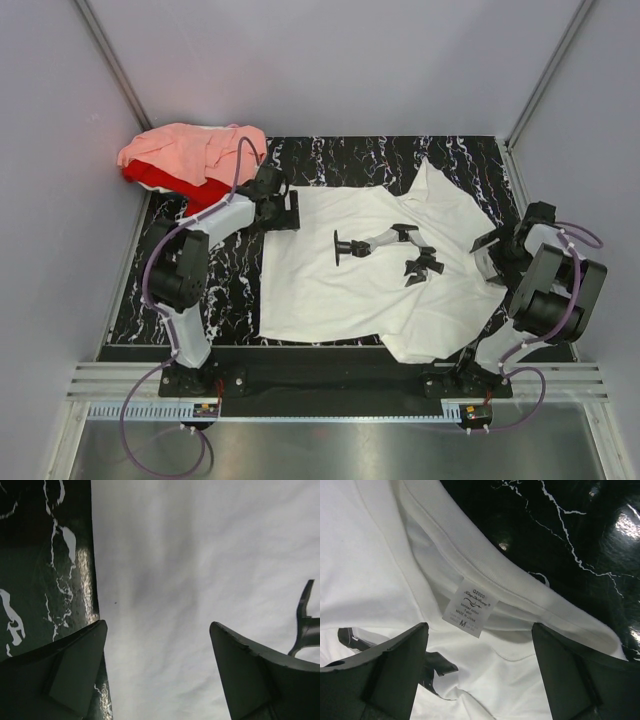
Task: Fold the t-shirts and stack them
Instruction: Flatten the tshirt out
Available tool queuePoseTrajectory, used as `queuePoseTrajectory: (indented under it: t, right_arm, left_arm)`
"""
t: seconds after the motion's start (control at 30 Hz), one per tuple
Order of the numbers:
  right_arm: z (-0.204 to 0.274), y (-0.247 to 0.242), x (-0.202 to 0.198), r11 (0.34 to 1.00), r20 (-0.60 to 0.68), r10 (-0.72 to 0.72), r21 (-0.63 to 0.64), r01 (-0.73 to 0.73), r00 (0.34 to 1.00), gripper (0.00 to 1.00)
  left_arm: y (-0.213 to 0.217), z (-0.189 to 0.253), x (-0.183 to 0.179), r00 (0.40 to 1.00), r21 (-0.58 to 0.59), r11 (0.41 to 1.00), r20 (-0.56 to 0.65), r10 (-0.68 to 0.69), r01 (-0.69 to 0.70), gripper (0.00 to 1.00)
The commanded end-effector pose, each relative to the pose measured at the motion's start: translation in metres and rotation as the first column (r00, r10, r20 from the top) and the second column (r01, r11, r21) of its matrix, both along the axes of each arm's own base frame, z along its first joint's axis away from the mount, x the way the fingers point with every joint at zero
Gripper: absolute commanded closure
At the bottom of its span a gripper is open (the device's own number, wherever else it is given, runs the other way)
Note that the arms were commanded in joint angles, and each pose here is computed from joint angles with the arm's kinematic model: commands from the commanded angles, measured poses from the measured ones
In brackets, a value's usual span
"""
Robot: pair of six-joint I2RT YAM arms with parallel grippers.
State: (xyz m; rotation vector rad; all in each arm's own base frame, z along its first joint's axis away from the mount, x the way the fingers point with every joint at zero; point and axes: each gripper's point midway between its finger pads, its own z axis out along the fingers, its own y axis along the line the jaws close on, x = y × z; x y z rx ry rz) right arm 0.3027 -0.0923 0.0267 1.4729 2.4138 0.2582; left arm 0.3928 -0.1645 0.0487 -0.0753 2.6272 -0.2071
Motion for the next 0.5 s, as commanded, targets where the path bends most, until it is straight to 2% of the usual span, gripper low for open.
queuePoseTrajectory:
  t: [0.0,0.1,0.2,0.23,0.3,0.37,0.4,0.47]
  right_arm:
    - [0.041,-0.008,0.010,0.992,0.074,0.069,-0.115,-0.060,0.995,0.09]
    - [0.079,0.011,0.033,0.973,0.136,0.169,-0.184,-0.143,0.976,0.08]
    - [0.118,0.047,0.064,0.944,0.220,0.292,-0.222,-0.243,0.931,0.08]
    - [0.121,0.062,0.074,0.939,0.243,0.326,-0.199,-0.282,0.914,0.08]
    - [0.140,0.085,0.102,0.921,0.313,0.383,-0.202,-0.333,0.869,0.08]
    - [0.128,0.096,0.124,0.915,0.316,0.403,-0.155,-0.372,0.859,0.10]
    - [0.139,0.097,0.142,0.914,0.346,0.406,-0.160,-0.373,0.846,0.11]
    - [0.115,0.098,0.163,0.913,0.320,0.407,-0.123,-0.388,0.856,0.17]
  left_arm:
    - [0.004,0.040,0.000,0.998,0.018,1.000,0.061,0.005,-0.006,0.11]
    - [0.012,0.066,-0.030,0.990,-0.050,0.998,0.133,0.045,-0.039,0.09]
    - [0.013,0.055,-0.073,0.981,-0.169,0.982,0.163,0.108,-0.080,0.09]
    - [0.007,0.052,-0.082,0.978,-0.216,0.973,0.174,0.115,-0.076,0.10]
    - [-0.008,0.039,-0.103,0.973,-0.259,0.966,0.222,0.060,-0.001,0.11]
    - [-0.013,0.029,-0.112,0.971,-0.260,0.965,0.237,0.035,0.029,0.11]
    - [-0.015,0.033,-0.110,0.964,-0.284,0.958,0.264,0.040,0.038,0.12]
    - [-0.016,0.027,-0.116,0.963,-0.298,0.953,0.270,0.024,0.060,0.12]
